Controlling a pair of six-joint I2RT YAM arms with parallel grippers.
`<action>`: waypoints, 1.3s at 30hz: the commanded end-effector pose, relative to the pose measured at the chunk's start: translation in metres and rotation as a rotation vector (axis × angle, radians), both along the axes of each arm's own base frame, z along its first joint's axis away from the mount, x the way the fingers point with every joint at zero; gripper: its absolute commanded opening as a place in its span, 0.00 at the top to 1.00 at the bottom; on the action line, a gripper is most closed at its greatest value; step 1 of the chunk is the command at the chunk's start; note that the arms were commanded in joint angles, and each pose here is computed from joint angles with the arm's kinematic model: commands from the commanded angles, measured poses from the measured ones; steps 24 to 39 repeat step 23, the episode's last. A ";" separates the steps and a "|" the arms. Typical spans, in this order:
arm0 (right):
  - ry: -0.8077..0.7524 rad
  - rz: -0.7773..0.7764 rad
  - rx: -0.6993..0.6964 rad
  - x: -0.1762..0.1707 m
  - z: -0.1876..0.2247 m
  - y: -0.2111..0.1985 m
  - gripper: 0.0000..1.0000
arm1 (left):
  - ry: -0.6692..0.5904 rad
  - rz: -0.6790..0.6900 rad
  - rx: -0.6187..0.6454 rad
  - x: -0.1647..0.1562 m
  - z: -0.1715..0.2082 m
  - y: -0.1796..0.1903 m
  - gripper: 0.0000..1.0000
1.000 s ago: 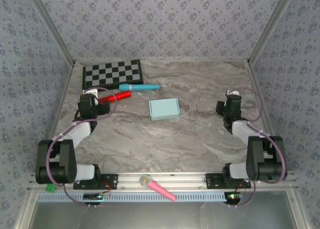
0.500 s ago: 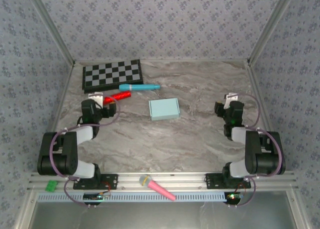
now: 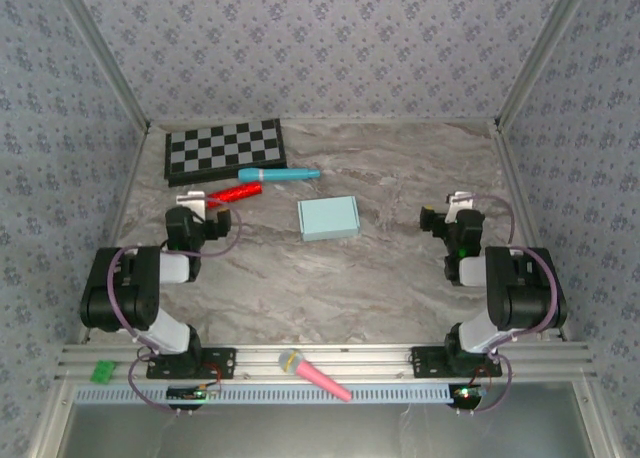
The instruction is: Fold the paper box
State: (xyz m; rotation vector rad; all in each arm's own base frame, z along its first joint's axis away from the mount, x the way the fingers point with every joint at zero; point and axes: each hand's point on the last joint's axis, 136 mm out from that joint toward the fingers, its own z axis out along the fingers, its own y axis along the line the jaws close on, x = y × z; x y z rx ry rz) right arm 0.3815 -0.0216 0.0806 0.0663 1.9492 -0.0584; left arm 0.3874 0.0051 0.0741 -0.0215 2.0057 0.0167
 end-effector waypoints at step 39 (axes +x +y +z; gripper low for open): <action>-0.009 -0.039 -0.028 0.009 0.007 -0.005 0.01 | -0.041 0.055 -0.008 0.011 0.014 0.010 0.00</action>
